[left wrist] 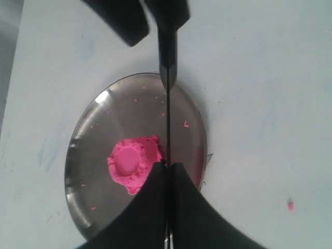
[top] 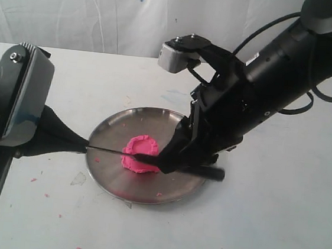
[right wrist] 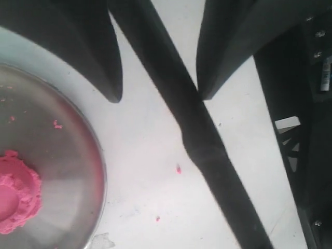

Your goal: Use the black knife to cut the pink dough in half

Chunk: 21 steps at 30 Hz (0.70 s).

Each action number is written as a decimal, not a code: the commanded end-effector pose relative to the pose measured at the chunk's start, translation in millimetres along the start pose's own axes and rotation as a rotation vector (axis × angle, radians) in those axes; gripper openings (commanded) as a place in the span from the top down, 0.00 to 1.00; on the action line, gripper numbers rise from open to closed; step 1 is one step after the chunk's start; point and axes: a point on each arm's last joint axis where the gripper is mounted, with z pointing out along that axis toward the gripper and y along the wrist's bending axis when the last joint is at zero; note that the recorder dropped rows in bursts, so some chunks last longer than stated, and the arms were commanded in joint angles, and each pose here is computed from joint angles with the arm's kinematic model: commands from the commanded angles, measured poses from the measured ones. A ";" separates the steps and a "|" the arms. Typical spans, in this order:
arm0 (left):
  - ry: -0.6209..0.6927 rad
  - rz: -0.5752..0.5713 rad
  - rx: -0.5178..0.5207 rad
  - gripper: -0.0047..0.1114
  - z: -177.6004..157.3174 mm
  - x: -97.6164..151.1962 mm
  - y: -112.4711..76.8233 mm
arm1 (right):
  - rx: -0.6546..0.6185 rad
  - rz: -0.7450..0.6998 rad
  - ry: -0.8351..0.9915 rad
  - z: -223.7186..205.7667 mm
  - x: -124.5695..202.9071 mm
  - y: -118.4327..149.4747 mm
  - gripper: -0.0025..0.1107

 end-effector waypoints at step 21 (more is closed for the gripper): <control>-0.057 -0.091 0.007 0.96 -3.3 -7.7 -1.0 | 0.269 -0.378 -0.006 33.2 12.0 9.8 0.54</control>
